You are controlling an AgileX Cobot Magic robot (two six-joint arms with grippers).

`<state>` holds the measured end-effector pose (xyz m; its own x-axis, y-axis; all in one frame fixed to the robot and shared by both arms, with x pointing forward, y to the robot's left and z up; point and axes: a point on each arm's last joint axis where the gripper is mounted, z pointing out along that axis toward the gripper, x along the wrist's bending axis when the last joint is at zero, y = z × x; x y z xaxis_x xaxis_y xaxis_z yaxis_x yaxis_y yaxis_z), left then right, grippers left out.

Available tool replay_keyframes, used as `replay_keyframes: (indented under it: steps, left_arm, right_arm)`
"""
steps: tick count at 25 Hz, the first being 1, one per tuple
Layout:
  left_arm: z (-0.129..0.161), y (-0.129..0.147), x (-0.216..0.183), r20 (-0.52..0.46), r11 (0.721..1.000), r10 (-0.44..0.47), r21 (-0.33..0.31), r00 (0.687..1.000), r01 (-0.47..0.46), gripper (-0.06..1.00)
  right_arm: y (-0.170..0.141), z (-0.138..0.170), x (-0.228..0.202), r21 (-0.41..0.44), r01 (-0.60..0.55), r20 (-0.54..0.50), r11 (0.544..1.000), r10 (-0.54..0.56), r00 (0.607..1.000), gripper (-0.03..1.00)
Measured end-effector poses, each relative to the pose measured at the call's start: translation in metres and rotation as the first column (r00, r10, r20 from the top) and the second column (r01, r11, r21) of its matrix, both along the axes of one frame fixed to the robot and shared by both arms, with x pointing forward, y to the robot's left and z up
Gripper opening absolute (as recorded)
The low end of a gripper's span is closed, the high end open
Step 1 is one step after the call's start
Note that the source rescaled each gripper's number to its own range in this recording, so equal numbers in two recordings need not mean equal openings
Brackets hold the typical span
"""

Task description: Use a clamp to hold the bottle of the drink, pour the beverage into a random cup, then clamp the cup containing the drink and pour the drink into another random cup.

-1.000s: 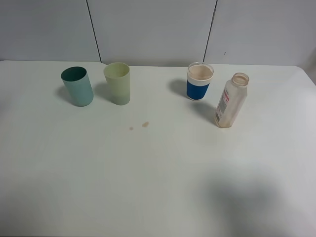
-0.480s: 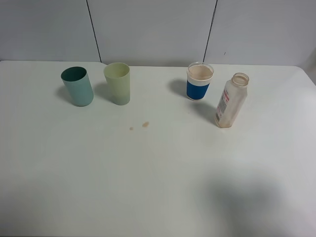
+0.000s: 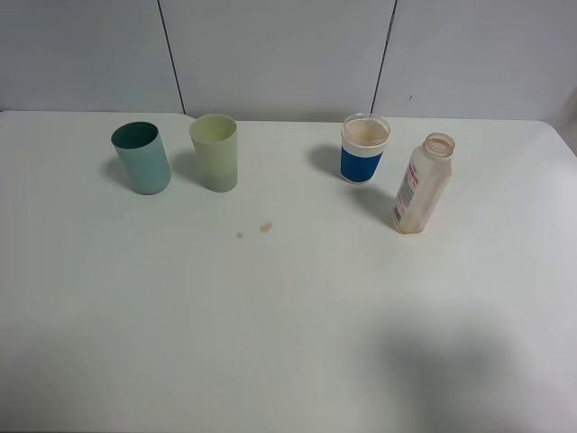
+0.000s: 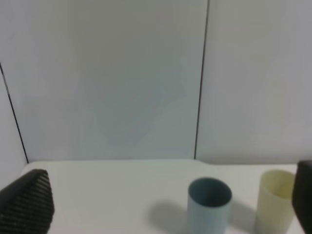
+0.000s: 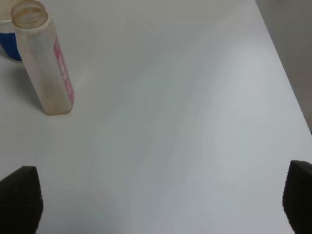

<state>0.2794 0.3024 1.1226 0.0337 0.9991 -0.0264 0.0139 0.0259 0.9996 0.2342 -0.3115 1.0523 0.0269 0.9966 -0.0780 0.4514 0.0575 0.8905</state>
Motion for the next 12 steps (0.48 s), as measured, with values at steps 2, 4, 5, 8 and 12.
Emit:
replay_keyframes:
  steps: [2,4,5,8,12]
  left_arm:
    - [-0.002,0.001,-0.01,0.005,1.0,-0.001,-0.01,1.0,0.001,1.0]
    - [-0.006,0.002,-0.019,-0.009,1.0,0.001,-0.013,1.0,-0.001,1.0]
    - [-0.009,0.002,-0.024,-0.025,1.0,0.004,-0.014,1.0,-0.004,1.0]
    - [-0.02,0.004,-0.036,-0.101,1.0,0.012,-0.016,0.995,-0.013,1.0]
    - [-0.031,0.005,-0.049,-0.162,1.0,0.018,-0.018,0.987,-0.021,1.0]
  right_arm:
    - [0.0,0.0,0.0,0.0,0.0,0.0,1.0,0.0,1.0,1.0]
    - [0.0,0.0,0.0,0.0,0.0,0.0,1.0,0.0,1.0,1.0]
    - [0.0,0.0,0.0,0.0,0.0,0.0,1.0,0.0,1.0,1.0]
    - [0.0,0.0,0.0,0.0,0.0,0.0,1.0,0.0,1.0,1.0]
    - [0.0,0.0,0.0,0.0,0.0,0.0,1.0,0.0,1.0,1.0]
